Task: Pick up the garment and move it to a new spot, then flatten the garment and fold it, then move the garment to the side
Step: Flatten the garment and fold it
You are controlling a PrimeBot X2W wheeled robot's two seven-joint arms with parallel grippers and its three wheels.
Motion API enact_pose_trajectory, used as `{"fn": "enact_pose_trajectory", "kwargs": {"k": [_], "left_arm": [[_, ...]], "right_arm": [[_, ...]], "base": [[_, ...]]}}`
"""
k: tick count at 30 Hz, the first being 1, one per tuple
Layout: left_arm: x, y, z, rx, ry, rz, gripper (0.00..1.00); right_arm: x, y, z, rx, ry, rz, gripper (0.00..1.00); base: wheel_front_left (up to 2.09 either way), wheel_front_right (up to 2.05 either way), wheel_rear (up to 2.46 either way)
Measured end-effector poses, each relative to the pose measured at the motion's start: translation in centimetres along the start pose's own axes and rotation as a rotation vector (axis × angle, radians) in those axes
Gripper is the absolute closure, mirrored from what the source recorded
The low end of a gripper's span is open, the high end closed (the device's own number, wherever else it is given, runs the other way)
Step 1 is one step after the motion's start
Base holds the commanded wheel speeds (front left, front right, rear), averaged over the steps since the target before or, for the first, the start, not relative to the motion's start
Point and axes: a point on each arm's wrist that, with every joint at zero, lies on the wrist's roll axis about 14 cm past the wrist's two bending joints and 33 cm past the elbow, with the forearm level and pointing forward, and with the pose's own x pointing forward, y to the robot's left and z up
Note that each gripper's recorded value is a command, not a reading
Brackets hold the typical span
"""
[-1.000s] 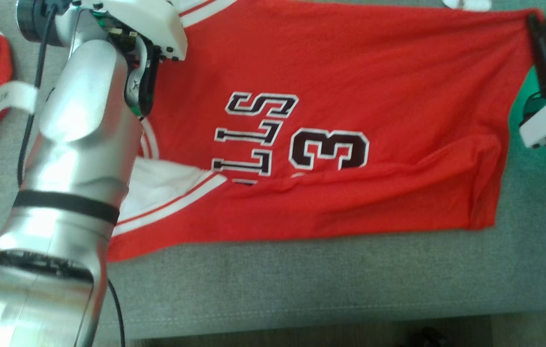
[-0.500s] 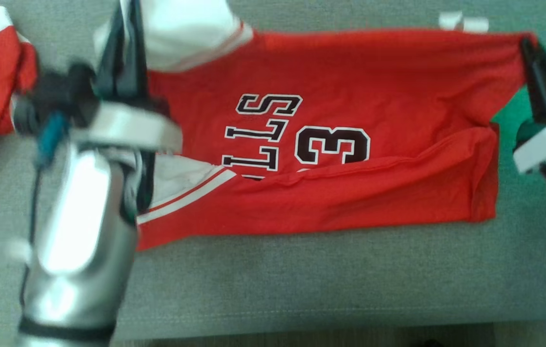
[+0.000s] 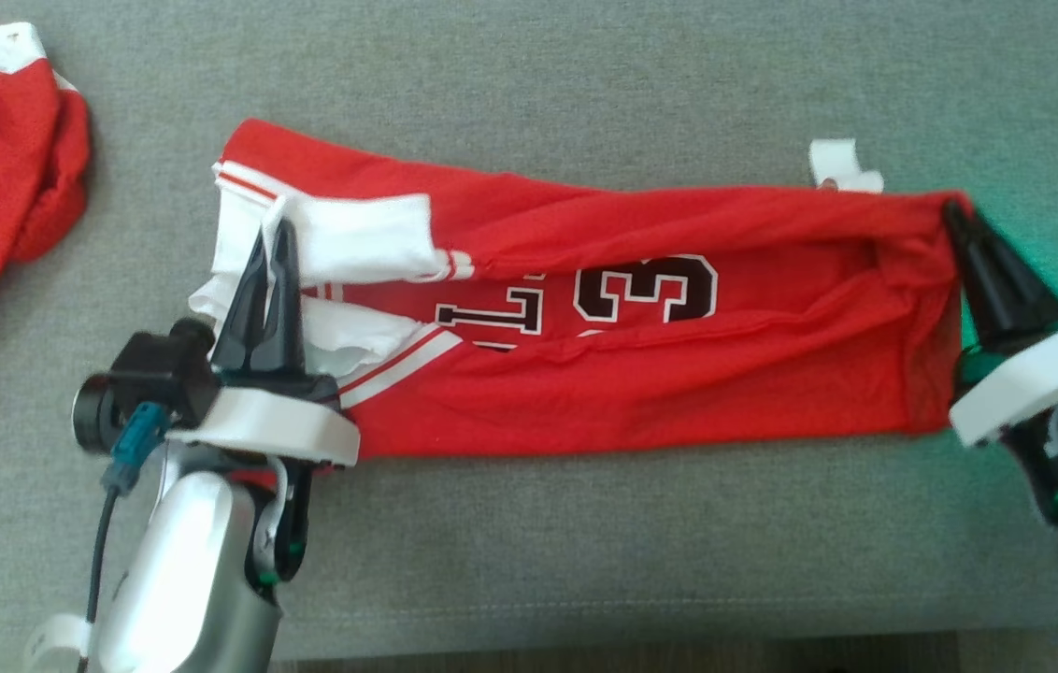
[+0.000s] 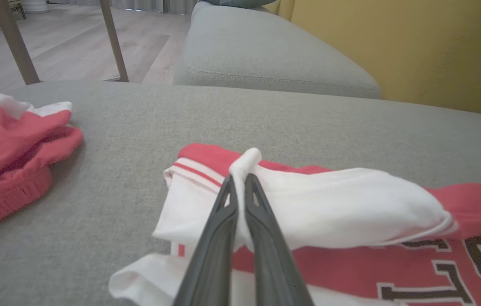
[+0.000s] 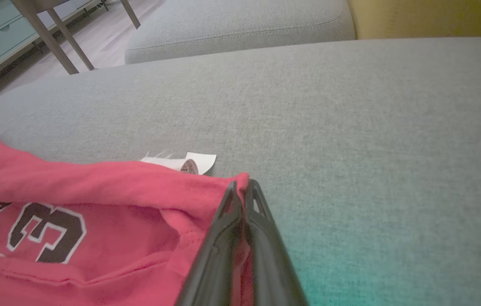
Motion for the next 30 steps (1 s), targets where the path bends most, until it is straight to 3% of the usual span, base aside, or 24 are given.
{"fn": "enact_pose_trajectory", "kwargs": {"k": [3, 4, 5, 6, 7, 8, 13, 19, 30], "left_arm": [[-0.5, 0.4, -1.0, -0.017, 0.033, 0.014, 1.00], [-0.7, 0.4, -1.4, -0.025, 0.047, 0.012, 0.93], [-1.0, 0.5, -1.9, -0.029, 0.063, 0.014, 0.61], [-1.2, 0.5, -2.4, -0.039, 0.080, 0.015, 0.22], [-1.4, 0.5, -2.9, -0.045, 0.096, 0.019, 0.00], [-1.5, 0.6, -3.3, -0.049, 0.111, 0.023, 0.00], [-1.9, 0.6, -3.7, -0.052, 0.129, 0.028, 0.00], [-3.6, 0.8, -3.2, -0.009, 0.121, 0.058, 0.00], [-4.2, -0.1, 4.9, 0.065, -0.124, 0.061, 0.00]], "right_arm": [[-0.6, 0.6, -0.8, 0.012, 0.019, 0.005, 1.00], [-0.8, 0.8, -1.1, 0.017, 0.026, 0.006, 1.00], [-1.0, 1.0, -1.3, 0.018, 0.029, 0.008, 1.00], [-1.2, 1.0, -1.4, 0.013, 0.032, 0.007, 1.00], [-1.4, 1.2, -1.7, 0.018, 0.035, 0.006, 0.53], [-1.5, 1.3, -1.8, 0.022, 0.033, 0.003, 0.00], [-2.2, 1.4, -1.4, 0.006, -0.002, -0.014, 0.00], [-3.9, 1.9, 1.0, -0.025, -0.141, -0.036, 0.00], [-7.3, 3.3, 6.5, -0.073, -0.378, -0.077, 0.00]], "base": [[0.00, 0.00, 0.00], [0.00, 0.00, 0.00], [0.00, 0.00, 0.00], [0.00, 0.00, 0.00], [0.00, 0.00, 0.00], [0.00, 0.00, 0.00], [0.00, 0.00, 0.00], [0.00, 0.00, 0.00], [0.00, 0.00, 0.00]]}}
